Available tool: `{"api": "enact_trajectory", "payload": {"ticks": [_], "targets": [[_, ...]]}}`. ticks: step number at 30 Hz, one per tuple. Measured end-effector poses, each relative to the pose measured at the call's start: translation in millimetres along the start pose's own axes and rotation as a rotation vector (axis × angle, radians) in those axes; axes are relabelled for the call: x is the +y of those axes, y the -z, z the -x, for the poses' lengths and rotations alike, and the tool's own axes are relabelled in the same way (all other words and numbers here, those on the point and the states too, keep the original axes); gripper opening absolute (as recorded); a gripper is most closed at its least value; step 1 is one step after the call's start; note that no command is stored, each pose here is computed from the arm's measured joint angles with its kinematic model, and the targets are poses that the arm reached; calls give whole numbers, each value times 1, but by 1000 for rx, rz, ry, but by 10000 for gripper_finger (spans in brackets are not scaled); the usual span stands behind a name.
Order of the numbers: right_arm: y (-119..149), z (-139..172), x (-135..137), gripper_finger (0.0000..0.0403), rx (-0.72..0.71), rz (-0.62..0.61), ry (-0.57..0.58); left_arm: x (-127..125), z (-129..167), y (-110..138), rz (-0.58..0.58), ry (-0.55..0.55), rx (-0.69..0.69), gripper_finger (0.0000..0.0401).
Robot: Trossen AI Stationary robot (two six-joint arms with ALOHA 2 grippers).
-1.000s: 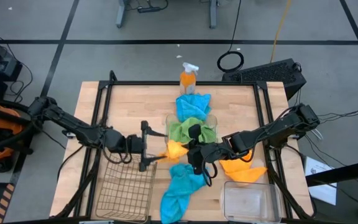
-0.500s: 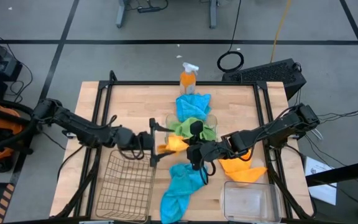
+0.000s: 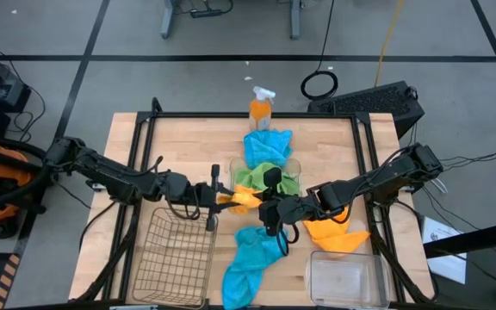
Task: Sort microfiber towel by color & place in baskets
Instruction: Put the left yellow towel into the mesh basket
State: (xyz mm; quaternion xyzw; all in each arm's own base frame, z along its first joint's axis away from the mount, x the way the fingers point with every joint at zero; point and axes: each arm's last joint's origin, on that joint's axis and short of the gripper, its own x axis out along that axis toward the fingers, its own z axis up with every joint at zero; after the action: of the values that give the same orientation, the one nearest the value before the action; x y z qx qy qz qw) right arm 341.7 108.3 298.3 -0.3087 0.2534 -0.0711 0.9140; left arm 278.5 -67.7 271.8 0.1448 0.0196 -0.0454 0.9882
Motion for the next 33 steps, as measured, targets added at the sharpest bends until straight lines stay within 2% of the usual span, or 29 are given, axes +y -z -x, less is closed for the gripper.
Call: {"api": "enact_trajectory", "payload": {"ticks": [2,8,13,18,24,28,33], "targets": [[0,0,0,17,-4,-7,2,0,0,-1,-13,7,-5,33],[1,0,0,98,12,-90,5,0,0,-1,-15,8,-8,40],[9,1,2,175,105,-143,50,3,5,-7,-12,0,-30,37],[18,6,6,224,186,-214,29,7,18,-17,-6,0,-46,36],[25,19,14,239,271,-259,0,5,39,-31,45,32,-46,36],[30,25,20,235,322,-278,-8,0,56,-34,87,78,10,37],[31,30,24,220,335,-299,-14,-6,74,-38,145,20,69,37]]}}
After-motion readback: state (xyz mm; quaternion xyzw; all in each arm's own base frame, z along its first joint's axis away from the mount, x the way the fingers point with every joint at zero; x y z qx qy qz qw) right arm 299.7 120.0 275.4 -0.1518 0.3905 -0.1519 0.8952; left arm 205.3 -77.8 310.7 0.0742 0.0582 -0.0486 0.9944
